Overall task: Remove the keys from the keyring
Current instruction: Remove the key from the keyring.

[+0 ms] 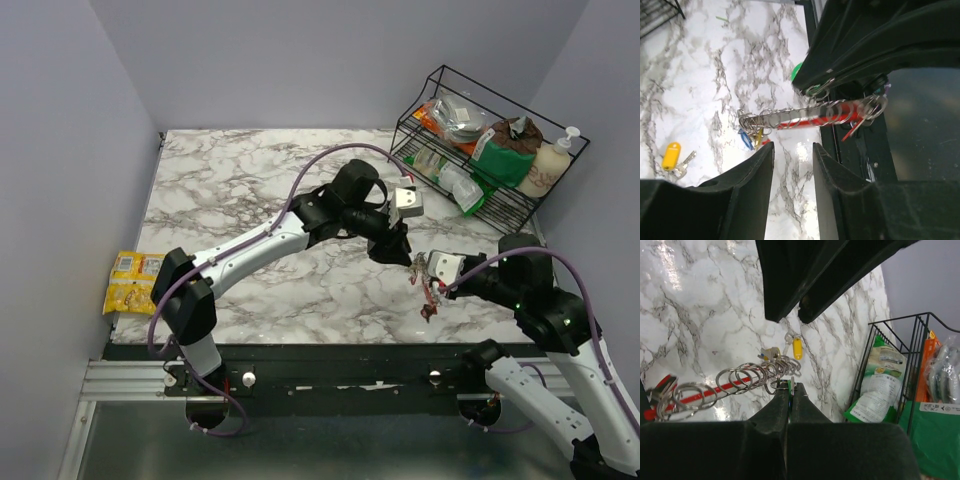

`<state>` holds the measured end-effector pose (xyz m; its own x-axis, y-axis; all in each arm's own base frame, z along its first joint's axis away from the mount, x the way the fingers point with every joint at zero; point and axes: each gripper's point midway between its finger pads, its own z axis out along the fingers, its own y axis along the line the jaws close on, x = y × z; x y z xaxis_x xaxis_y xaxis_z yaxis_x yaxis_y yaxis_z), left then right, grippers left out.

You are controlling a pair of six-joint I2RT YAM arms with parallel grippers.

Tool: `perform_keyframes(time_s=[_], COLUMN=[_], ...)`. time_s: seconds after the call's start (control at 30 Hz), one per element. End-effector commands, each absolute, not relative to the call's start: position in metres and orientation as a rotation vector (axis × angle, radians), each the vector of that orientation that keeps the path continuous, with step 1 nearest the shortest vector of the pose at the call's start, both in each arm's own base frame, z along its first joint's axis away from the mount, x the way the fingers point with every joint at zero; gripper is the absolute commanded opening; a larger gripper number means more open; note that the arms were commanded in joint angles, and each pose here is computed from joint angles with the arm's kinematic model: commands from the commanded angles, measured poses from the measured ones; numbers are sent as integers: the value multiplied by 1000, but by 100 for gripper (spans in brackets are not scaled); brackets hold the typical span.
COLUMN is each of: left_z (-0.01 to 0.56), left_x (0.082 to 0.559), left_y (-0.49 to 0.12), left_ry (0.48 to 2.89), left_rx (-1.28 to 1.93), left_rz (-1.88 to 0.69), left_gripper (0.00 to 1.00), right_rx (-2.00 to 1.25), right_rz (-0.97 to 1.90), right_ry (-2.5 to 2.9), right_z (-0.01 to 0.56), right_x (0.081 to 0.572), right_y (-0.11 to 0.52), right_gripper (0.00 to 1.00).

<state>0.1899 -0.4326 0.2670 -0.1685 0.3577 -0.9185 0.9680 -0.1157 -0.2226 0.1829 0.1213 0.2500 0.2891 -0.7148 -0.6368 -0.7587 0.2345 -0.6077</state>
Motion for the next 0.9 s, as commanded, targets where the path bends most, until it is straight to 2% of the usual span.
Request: perform_keyframes(time_s=[0.0, 0.1, 0.43, 0.87], left_z=[257, 258, 293, 277], left_x=[186, 187, 167, 158], left_y=[-447, -452, -457, -467], left_ry=[1558, 1562, 1499, 1509], left_rx=[1518, 1509, 1485, 1538], left_rz=[-1344, -1354, -1509, -1520], left_gripper=[48, 51, 52, 52], right_rx=[-1521, -1539, -1524, -1523], right_rz=[8, 2, -61, -45], right_ry=[1388, 1396, 1390, 1384], right_z=[270, 268, 266, 268], right_x=[178, 178, 187, 186], right_y=[117, 115, 112, 114], right_gripper=[1, 1, 1, 1])
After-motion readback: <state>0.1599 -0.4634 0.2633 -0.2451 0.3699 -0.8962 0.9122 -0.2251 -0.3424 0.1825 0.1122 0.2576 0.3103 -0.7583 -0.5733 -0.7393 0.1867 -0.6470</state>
